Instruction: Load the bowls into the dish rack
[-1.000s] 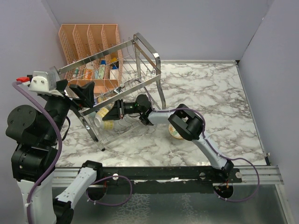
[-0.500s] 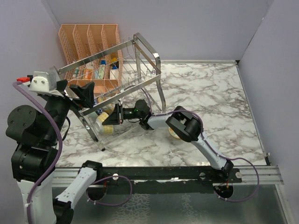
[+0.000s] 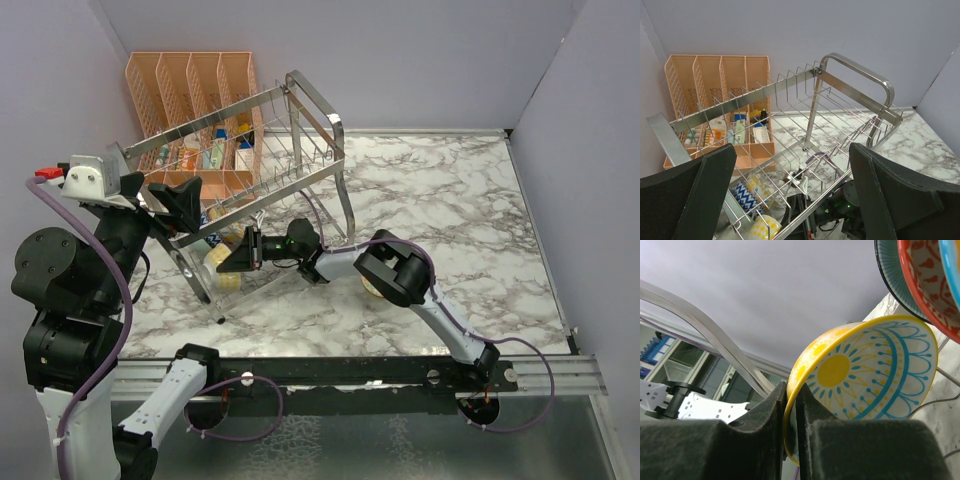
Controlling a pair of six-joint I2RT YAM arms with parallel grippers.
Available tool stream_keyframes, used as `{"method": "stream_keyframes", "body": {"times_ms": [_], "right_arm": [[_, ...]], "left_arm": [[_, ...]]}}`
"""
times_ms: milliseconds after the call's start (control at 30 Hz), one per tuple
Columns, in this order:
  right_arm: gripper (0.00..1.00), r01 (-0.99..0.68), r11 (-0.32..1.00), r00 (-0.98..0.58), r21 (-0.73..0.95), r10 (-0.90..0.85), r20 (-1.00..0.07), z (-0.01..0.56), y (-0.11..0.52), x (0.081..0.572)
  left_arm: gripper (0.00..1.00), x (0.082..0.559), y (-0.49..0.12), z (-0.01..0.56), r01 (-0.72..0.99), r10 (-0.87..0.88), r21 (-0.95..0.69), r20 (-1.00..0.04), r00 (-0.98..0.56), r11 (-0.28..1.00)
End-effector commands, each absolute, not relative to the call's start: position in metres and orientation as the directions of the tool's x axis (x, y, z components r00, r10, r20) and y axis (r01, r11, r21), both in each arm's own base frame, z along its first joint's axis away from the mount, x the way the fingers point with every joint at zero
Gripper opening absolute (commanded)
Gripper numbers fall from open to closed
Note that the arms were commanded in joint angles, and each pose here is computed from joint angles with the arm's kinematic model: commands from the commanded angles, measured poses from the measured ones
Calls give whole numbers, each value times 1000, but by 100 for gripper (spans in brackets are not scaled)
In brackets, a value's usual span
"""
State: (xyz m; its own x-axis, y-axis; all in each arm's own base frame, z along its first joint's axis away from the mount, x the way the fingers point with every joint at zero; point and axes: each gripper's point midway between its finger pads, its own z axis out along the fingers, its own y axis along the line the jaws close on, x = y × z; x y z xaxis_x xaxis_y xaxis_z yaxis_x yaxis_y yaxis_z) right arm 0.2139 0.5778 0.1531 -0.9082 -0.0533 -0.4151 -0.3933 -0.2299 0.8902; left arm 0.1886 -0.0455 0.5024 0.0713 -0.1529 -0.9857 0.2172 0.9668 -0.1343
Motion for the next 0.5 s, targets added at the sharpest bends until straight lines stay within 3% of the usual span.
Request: {"method": "stream_keyframes", "body": {"times_ms": [0,167,467], "right_arm": [[18,-464,-247,-874,851,-28,-485,178,580,212],[29,-502,-257,-850,826,-29,-526,192,578,210],[32,-534,-307,-823,788,-22,-567,215,569,201]], "left_arm": [[99,187,-44,507,215,-149,-126,-985,90,968],[99,187,-44,507,216,-153,-131,-984,89,968],[99,188,-45,508,216,-153,-131,-984,87,968]]}}
